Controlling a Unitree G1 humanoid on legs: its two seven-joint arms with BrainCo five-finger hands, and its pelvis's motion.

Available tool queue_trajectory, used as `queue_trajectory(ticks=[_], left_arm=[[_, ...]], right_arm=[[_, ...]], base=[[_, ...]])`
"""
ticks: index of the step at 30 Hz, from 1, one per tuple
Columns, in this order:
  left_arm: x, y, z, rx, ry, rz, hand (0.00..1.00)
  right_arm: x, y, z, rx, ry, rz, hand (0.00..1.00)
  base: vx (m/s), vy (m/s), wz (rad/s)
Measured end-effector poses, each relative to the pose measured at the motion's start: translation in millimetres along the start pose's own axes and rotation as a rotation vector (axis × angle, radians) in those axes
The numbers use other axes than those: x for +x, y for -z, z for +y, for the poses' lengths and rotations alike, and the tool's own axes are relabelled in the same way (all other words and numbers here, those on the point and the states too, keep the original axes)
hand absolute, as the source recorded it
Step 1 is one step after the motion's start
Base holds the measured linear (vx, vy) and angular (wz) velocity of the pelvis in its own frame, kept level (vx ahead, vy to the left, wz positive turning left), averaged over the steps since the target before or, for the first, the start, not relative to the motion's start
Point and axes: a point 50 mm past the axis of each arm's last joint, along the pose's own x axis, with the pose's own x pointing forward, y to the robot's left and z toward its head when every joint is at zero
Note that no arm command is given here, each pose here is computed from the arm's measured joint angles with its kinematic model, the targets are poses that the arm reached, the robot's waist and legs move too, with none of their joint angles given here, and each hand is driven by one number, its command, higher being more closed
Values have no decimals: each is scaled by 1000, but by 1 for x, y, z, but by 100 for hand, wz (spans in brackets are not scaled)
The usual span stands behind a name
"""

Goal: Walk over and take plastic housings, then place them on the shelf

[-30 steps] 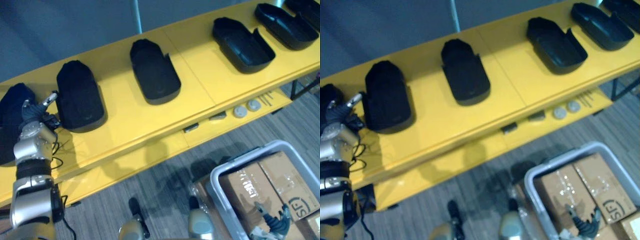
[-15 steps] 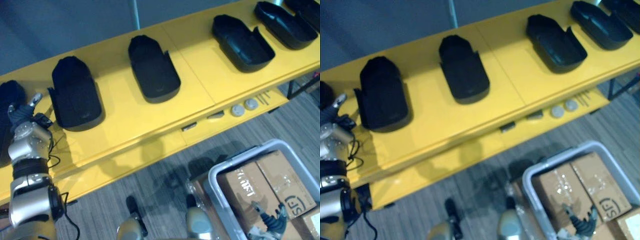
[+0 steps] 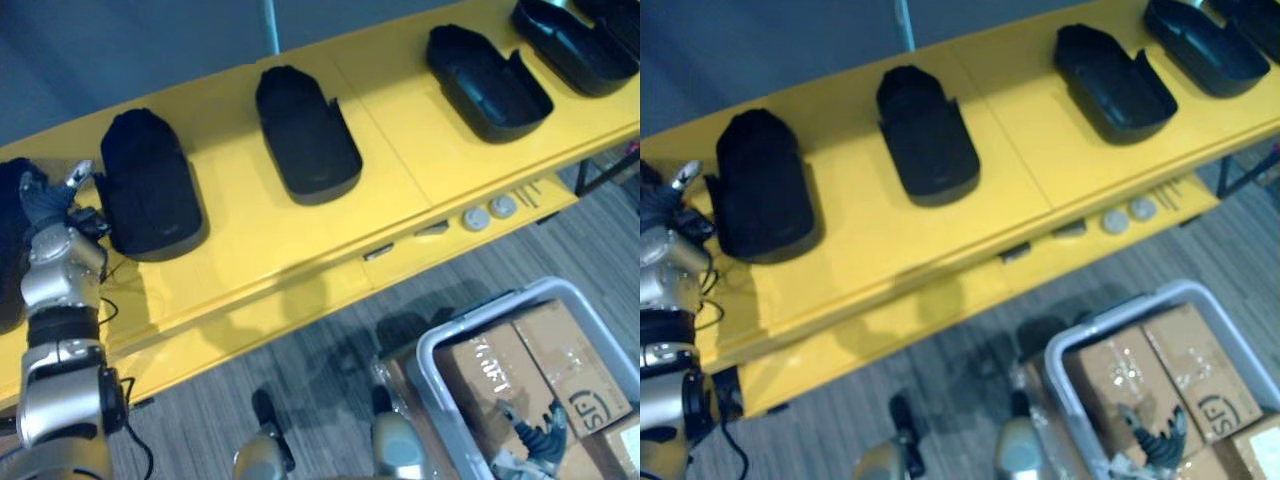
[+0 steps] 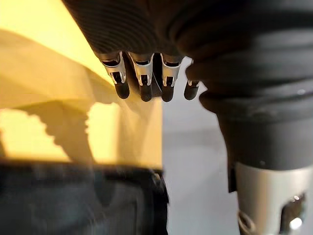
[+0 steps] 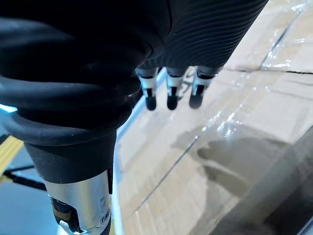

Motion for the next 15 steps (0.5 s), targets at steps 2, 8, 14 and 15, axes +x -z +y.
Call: queue_trajectory(ticks=[2, 8, 14, 15], left_arm=[[0, -3, -1, 9, 11, -6, 0], [3, -11, -4, 20, 27, 3, 0], [6, -19, -6, 3, 14, 1, 0], [6, -21, -7, -2, 11, 0, 0]], right_arm=[[0, 0, 0, 0, -7, 0, 0], [1, -1, -1, 3, 0, -3, 0], [5, -7, 5, 20, -23, -24, 0], [7, -10, 6, 25, -23, -33, 0]], base=[[-1, -1, -3], [0, 0, 0], [0, 0, 0], [-26, -21, -4]])
